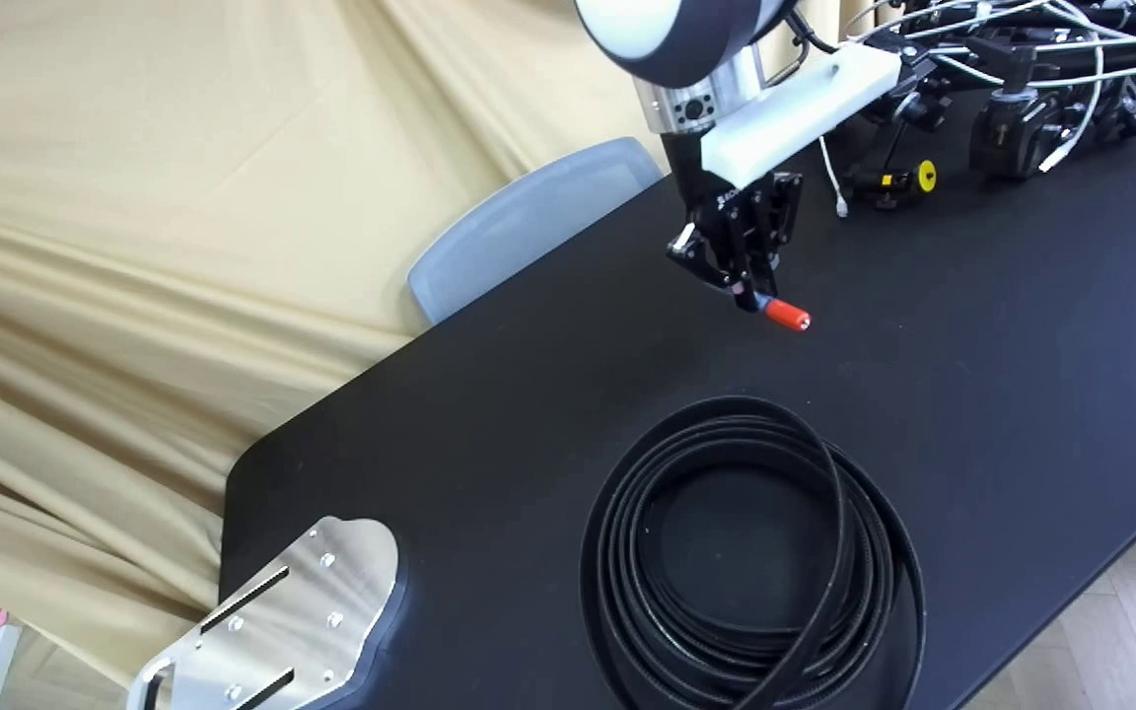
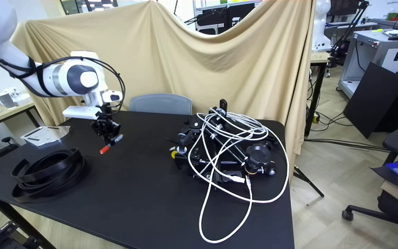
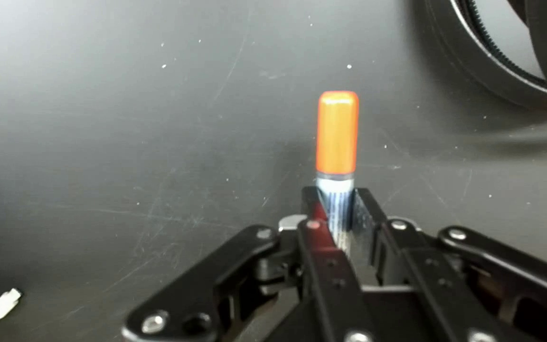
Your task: Move the marker backward slightly to the left
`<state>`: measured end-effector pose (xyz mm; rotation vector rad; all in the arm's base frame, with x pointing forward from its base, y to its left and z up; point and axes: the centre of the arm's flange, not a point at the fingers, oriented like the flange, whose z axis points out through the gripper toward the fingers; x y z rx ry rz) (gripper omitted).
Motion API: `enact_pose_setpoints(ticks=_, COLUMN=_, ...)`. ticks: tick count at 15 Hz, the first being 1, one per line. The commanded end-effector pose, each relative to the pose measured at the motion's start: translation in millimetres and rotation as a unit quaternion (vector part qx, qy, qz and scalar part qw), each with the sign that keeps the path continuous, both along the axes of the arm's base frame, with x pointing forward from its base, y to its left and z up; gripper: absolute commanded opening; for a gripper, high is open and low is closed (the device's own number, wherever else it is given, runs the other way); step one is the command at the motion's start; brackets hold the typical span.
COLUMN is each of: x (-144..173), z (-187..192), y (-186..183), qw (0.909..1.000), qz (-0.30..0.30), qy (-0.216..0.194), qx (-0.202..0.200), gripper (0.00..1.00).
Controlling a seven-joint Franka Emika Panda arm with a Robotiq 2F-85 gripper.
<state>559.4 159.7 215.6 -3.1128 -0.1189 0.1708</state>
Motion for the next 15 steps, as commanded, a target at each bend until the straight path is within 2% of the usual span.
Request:
enact_pose_setpoints(ticks=1, x=-29.8, z=-18.4, y=5.5, qw=0.9996, qz=-0.022, qy=-0.018, qx=-0.009, gripper=0.05)
enact_pose_setpoints(ticks=5, x=-44.1, z=-45.2, y=6.2, qw=0.9988, qz=-0.04, qy=-0.03, qx=-0.005, gripper=0.05)
enact_pose_setpoints(ticks=10, x=-51.5, z=-54.9, y=2.4, qw=0.9982, qz=-0.051, qy=-0.032, qx=-0.005, gripper=0.05)
enact_pose_setpoints(ticks=11, x=-51.7, z=-54.6, y=0.7, qw=0.9981, qz=-0.054, qy=-0.03, qx=-0.005, gripper=0.46)
enact_pose_setpoints(ticks=12, x=-51.8, z=-54.4, y=-0.4, qw=0.9981, qz=-0.054, qy=-0.03, qx=-0.005, gripper=0.46)
enact_pose_setpoints(ticks=15, x=-50.9, z=-52.7, y=-4.6, qw=0.9978, qz=-0.06, qy=-0.027, qx=-0.003, gripper=0.67)
